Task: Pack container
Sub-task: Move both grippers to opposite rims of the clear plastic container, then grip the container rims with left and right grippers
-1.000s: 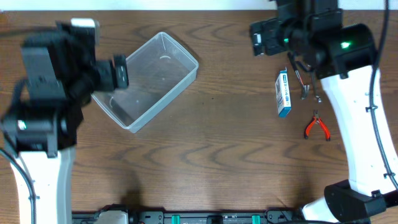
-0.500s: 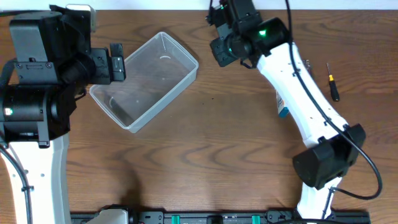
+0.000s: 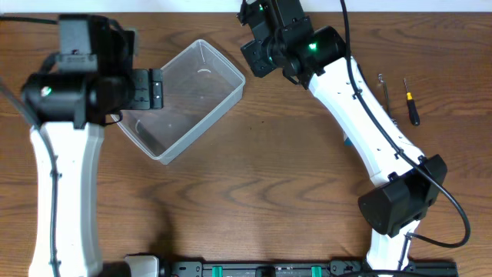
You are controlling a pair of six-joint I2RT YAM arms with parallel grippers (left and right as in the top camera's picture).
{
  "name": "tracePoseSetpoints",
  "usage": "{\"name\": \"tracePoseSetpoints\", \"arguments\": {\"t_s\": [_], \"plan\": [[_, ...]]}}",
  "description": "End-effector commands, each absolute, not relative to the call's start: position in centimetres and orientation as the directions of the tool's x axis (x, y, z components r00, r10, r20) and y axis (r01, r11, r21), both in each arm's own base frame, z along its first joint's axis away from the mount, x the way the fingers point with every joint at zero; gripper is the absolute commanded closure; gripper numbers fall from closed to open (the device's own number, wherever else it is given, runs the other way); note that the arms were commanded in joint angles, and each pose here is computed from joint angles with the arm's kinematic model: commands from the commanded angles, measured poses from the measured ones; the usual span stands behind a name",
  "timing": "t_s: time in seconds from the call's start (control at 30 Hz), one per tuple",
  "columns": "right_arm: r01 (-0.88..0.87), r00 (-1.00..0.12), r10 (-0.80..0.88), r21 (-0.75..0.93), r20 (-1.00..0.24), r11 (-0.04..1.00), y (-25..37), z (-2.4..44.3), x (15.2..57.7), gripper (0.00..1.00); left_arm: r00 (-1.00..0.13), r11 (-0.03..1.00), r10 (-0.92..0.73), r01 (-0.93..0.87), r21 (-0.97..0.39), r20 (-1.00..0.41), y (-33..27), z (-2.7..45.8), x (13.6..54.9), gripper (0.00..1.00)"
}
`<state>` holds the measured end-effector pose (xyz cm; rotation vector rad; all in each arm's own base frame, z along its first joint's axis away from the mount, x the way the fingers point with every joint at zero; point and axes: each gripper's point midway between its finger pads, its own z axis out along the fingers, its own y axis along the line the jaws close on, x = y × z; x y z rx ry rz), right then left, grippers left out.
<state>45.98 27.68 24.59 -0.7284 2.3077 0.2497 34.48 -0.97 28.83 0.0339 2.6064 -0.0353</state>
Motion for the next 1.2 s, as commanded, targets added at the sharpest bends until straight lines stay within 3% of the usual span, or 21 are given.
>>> {"name": "tracePoseSetpoints", "arguments": {"t_s": [0.0,0.03,0.17,0.4,0.57,0.7,0.87,1.17], "plan": [[-0.599,-0.588,-0.472,-0.039,-0.657,0.8,28.7,23.4,46.0,0.49,-0.91,1.0,0.01,0.021,-0.022,-0.413,-0.8,25.3,34.9,0.42],[-0.598,-0.591,-0.476,-0.042,-0.651,0.8,28.7,22.9,46.2,0.47,-0.92,1.0,0.01,0.02,-0.023,-0.391,-0.8,24.5,35.0,0.48],[-0.599,-0.604,-0.488,-0.045,-0.63,0.8,28.8,21.4,46.5,0.42,-0.953,0.999,-0.036,-0.026,-0.037,-0.3,-0.9,21.4,35.6,0.48],[-0.617,-0.619,-0.526,-0.053,-0.584,0.785,29.3,18.1,47.1,0.48,-0.974,0.991,-0.131,-0.124,-0.05,-0.183,-0.8,17.4,36.5,0.48],[-0.624,-0.628,-0.542,-0.055,-0.558,0.779,29.4,16.4,47.3,0.5,-0.972,0.98,-0.197,-0.191,-0.053,-0.132,-0.8,15.7,36.7,0.65],[-0.624,-0.632,-0.544,-0.054,-0.552,0.779,29.4,16.0,47.3,0.46,-0.967,0.974,-0.225,-0.221,-0.053,-0.115,-0.8,14.9,37.0,0.71],[-0.628,-0.63,-0.548,-0.053,-0.551,0.776,29.6,15.9,47.2,0.49,-0.963,0.969,-0.247,-0.243,-0.052,-0.103,-0.8,13.9,37.6,0.81],[-0.643,-0.637,-0.569,-0.049,-0.521,0.764,30.4,14.2,46.6,0.49,-0.966,0.968,-0.249,-0.247,-0.042,-0.064,-0.8,12.0,37.9,0.85]]}}
